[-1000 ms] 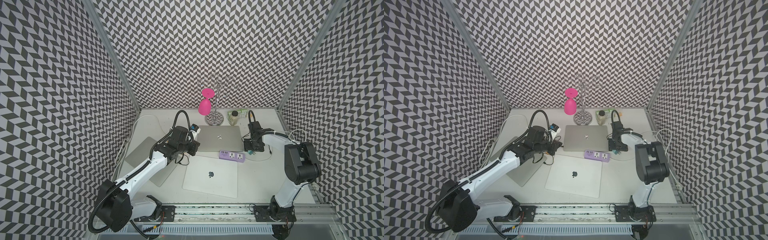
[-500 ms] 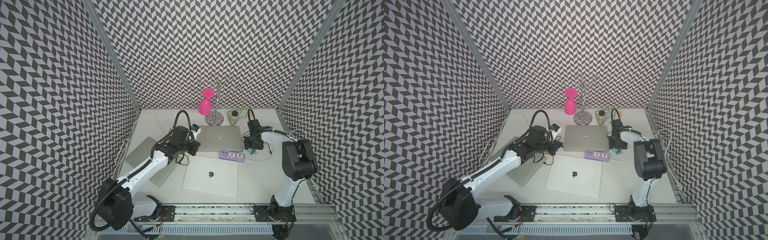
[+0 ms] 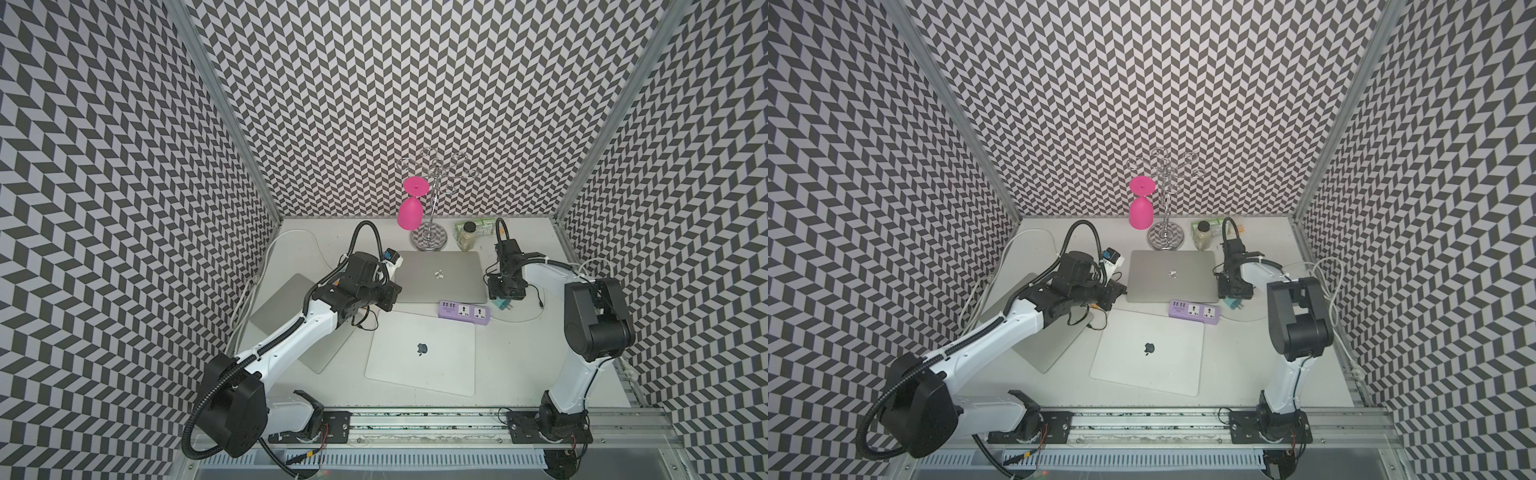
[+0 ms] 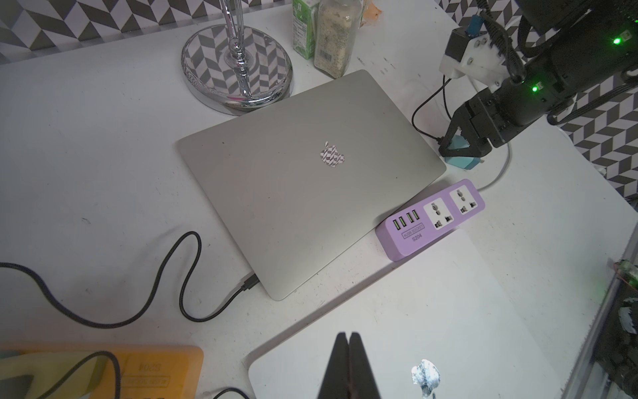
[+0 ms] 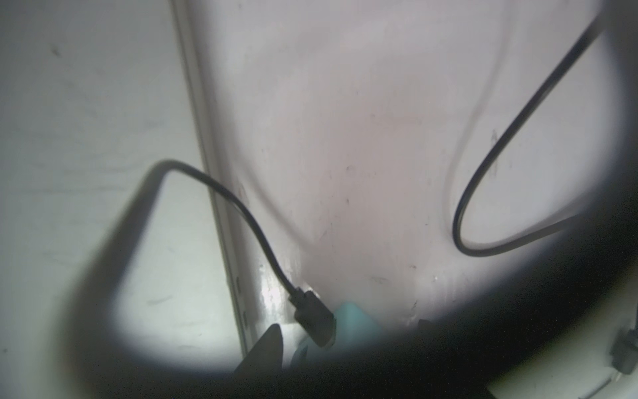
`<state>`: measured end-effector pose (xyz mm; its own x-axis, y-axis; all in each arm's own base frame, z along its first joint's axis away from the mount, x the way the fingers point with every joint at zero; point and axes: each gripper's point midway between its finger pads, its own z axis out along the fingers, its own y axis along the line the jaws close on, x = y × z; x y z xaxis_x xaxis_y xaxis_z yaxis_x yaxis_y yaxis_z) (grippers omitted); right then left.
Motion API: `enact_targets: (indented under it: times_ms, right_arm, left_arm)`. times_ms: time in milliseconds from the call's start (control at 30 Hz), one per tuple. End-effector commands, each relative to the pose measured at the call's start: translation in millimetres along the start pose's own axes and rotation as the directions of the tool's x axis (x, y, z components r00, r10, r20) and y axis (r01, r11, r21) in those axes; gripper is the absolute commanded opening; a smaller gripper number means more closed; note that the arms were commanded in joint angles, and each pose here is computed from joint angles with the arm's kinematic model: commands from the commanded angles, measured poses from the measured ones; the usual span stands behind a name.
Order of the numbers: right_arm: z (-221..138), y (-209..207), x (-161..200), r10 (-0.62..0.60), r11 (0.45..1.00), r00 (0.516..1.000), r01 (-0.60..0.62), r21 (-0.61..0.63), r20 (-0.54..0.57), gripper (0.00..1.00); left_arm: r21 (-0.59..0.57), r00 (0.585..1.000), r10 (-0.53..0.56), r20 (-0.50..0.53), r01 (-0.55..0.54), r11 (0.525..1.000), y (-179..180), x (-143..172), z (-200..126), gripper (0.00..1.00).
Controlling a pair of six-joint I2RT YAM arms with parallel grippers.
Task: Unplug the laptop charger
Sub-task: Move the plug to the center of the board.
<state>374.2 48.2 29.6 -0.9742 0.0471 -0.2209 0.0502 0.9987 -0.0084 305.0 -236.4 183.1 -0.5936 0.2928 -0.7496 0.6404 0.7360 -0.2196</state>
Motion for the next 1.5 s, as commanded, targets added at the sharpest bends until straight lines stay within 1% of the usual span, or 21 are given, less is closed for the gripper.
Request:
enact_targets:
  times_ms: [0,400,500,600,667,733,967,1100,1133,1167,1200,1233,1267,1333,1467]
  right_arm:
    - [-9.5,5.2,3.2,-0.004,0.999,1.0,0.004,-0.044,0.002,0.6]
    - [-9.9,3.1,15.9,-0.027,1.0,0.999,0.027,0.013,-0.018,0.59]
    - [-10.2,4.4,16.8,-0.031,0.999,0.999,0.031,0.01,-0.017,0.59]
    - [-8.2,1.5,19.6,-0.024,0.999,0.999,0.025,0.027,-0.026,0.54]
    - [-7.3,-0.8,20.6,-0.013,0.999,1.0,0.014,0.039,-0.027,0.51]
    - [-5.5,-6.3,21.7,0.007,0.998,1.0,-0.005,0.059,-0.028,0.5]
    - [2.1,-32.4,14.6,0.121,0.99,0.993,-0.12,0.072,-0.011,0.44]
    - [-4.3,-39.5,4.3,0.157,0.985,0.987,-0.157,0.063,0.019,0.42]
    - [-5.9,-39.0,3.3,0.156,0.986,0.988,-0.157,0.06,0.023,0.43]
    - [-6.9,-37.4,3.0,0.154,0.986,0.988,-0.156,0.052,0.024,0.46]
    - [-8.2,-37.2,3.0,0.157,0.986,0.987,-0.158,0.049,0.026,0.53]
    - [-10.0,-36.4,2.5,0.158,0.986,0.987,-0.16,0.042,0.032,0.58]
    - [-11.5,-35.0,2.3,0.159,0.986,0.987,-0.16,0.034,0.036,0.6]
    - [-18.4,-33.7,-0.5,0.164,0.986,0.985,-0.165,0.021,0.05,0.64]
    - [-37.4,-34.0,-10.1,0.166,0.986,0.982,-0.168,0.015,0.086,0.66]
  left_arm:
    - [0.017,0.998,0.016,0.053,-0.017,1.0,-4.1,-20.7,-5.1,0.0]
    - [0.027,0.998,0.021,0.057,-0.023,0.999,-9.8,-23.4,-5.3,0.0]
    - [0.028,0.998,0.023,0.058,-0.024,0.999,-10.5,-23.5,-5.7,0.0]
    - [0.028,0.998,0.024,0.058,-0.025,0.999,-11.1,-23.1,-6.2,0.0]
    - [0.026,0.998,0.024,0.058,-0.025,0.999,-10.8,-23.1,-6.7,0.0]
    - [0.025,0.998,0.024,0.06,-0.026,0.999,-10.7,-23.7,-7.2,0.0]
    - [0.027,0.998,0.023,0.06,-0.025,0.999,-11.3,-25.5,-6.3,0.0]
    - [0.03,0.998,0.027,0.061,-0.029,0.999,-12.8,-26.4,-6.0,0.0]
    - [0.028,0.998,0.029,0.062,-0.031,0.999,-12.6,-26.5,-6.4,0.0]
    - [0.027,0.998,0.03,0.061,-0.032,0.999,-12.4,-26.2,-6.4,0.0]
    - [0.025,0.998,0.03,0.061,-0.032,0.999,-12.2,-26.4,-6.9,0.0]
    - [0.024,0.998,0.032,0.061,-0.033,0.999,-11.9,-25.9,-7.0,0.0]
    - [0.023,0.998,0.031,0.059,-0.033,0.999,-11.7,-25.3,-6.8,0.0]
    - [0.02,0.998,0.029,0.058,-0.03,0.999,-11.3,-24.6,-7.0,0.0]
    - [0.021,0.998,0.026,0.063,-0.028,0.999,-11.8,-27.0,-8.3,0.0]
